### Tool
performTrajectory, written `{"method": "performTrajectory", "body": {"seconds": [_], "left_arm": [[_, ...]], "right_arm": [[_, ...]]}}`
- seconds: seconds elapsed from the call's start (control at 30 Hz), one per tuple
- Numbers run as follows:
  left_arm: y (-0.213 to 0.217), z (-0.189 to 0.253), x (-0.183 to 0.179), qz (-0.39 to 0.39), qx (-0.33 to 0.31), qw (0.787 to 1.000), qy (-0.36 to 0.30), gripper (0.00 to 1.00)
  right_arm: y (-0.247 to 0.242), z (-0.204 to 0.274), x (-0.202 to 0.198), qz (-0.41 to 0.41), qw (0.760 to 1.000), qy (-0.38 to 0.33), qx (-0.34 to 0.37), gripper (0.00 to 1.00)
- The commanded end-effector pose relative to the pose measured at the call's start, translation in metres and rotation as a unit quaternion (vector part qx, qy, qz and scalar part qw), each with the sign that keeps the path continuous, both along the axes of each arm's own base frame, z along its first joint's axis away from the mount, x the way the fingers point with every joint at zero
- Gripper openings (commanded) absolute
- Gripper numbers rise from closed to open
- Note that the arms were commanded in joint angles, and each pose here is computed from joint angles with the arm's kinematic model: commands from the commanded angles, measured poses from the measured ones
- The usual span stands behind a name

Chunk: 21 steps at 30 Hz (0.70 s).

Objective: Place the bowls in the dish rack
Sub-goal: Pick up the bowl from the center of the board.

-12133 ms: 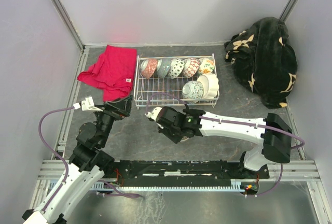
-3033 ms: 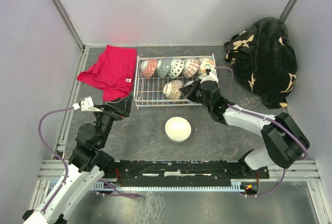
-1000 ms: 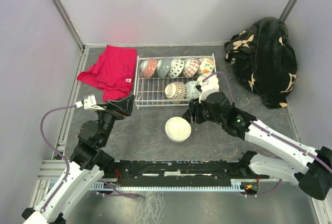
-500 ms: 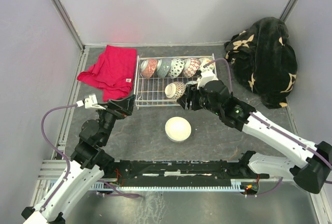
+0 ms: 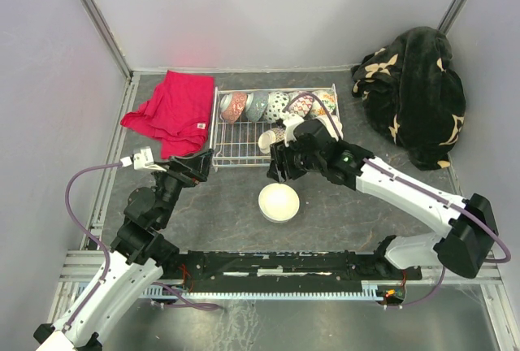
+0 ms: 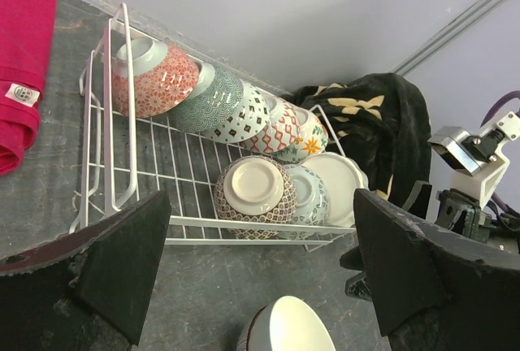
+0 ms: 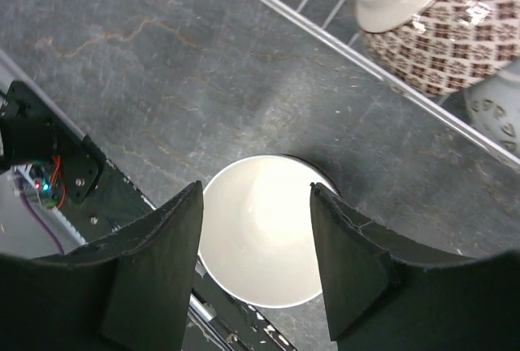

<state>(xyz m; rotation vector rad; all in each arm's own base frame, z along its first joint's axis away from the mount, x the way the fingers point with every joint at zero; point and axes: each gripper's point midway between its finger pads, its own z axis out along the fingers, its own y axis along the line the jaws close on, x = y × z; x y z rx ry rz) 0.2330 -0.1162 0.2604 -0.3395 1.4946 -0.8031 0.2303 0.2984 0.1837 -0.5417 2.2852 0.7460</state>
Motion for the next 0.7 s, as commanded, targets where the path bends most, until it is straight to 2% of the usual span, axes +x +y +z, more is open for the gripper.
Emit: {"method": "performTrajectory", "body": {"seconds": [0.0,0.4,0.67], "left_arm": [[0.001,0.025,-0.003,-0.002,0.0,0.999,-0.041,0.99],[0.002,0.027,-0.005,-0.003,-0.003,0.999,-0.044,0.99],[0.002,0.027,-0.005,-0.003,-0.003,0.999,-0.044,0.99]], "right_arm": [[0.017,0.009,-0.016,0.068,0.998,0.002,-0.009,0.63],[0.028,-0.009,-0.018,0.078,0.996,0.018,-0.03,0.61],[0.035,-0.012,-0.039,0.127,0.99,0.034,-0.047,0.61]]}}
